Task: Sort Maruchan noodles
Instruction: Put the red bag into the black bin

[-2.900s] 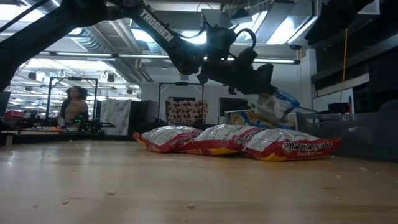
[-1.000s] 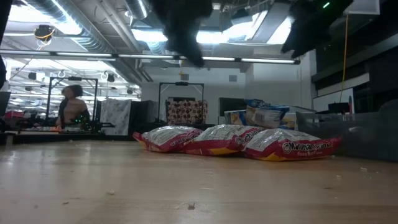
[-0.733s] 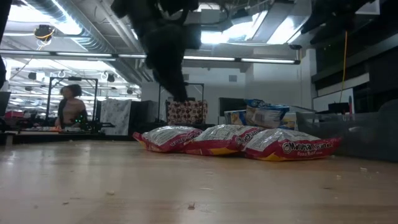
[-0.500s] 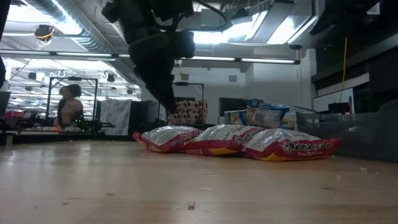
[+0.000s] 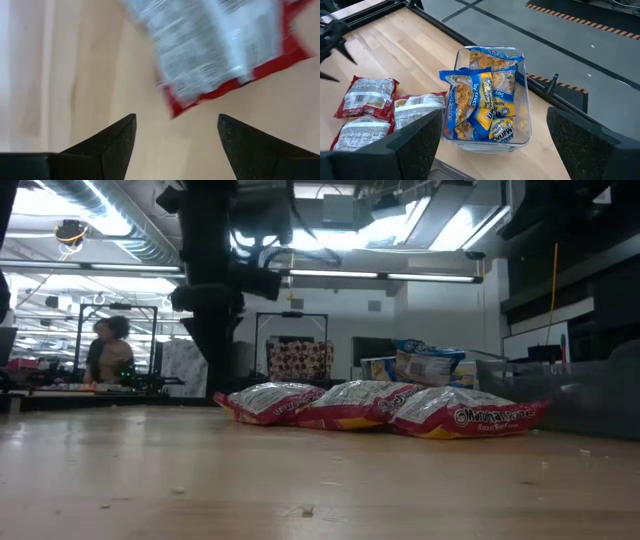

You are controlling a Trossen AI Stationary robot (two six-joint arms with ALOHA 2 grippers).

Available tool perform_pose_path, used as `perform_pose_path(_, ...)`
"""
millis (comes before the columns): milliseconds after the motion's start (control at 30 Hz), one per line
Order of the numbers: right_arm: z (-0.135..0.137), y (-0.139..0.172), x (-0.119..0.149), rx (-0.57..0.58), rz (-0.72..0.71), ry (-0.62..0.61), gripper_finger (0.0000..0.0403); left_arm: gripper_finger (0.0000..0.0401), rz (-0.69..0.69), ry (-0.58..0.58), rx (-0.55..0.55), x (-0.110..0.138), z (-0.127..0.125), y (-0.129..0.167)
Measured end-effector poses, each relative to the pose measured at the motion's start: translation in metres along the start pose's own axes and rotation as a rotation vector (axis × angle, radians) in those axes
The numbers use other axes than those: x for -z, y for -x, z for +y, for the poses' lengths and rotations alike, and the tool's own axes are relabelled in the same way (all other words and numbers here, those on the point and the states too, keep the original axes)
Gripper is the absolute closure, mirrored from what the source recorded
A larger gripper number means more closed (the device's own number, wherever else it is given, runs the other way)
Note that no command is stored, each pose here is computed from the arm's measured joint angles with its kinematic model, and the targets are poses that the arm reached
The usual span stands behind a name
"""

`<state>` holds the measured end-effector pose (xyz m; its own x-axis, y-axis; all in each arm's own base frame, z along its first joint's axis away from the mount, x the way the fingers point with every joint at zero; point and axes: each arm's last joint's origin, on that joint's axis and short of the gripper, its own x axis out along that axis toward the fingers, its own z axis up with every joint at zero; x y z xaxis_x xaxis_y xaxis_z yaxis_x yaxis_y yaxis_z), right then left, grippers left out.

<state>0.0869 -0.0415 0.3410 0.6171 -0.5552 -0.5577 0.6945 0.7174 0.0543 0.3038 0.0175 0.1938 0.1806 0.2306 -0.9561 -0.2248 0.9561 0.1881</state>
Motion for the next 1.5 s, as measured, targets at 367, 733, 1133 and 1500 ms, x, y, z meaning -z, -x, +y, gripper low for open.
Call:
perform_pose_path(367,0.000,0.000,0.001,0.004,0.015,0.006,0.0059,0.0118,-0.057,0.054,0.155,0.008,0.019,-0.033)
perform_pose_path(733,-0.001,0.000,0.003,0.015,0.027,0.006,0.0059,0.0121,-0.304,0.064,0.163,0.010,0.014,-0.056)
perform_pose_path(1133,-0.001,0.000,0.004,0.000,0.041,-0.013,0.0059,0.0301,-0.311,0.112,0.165,0.010,0.014,-0.055)
perform_pose_path(1500,0.002,0.000,0.005,-0.110,0.075,-0.016,0.0059,0.0387,-0.297,0.260,0.231,0.006,0.010,-0.051)
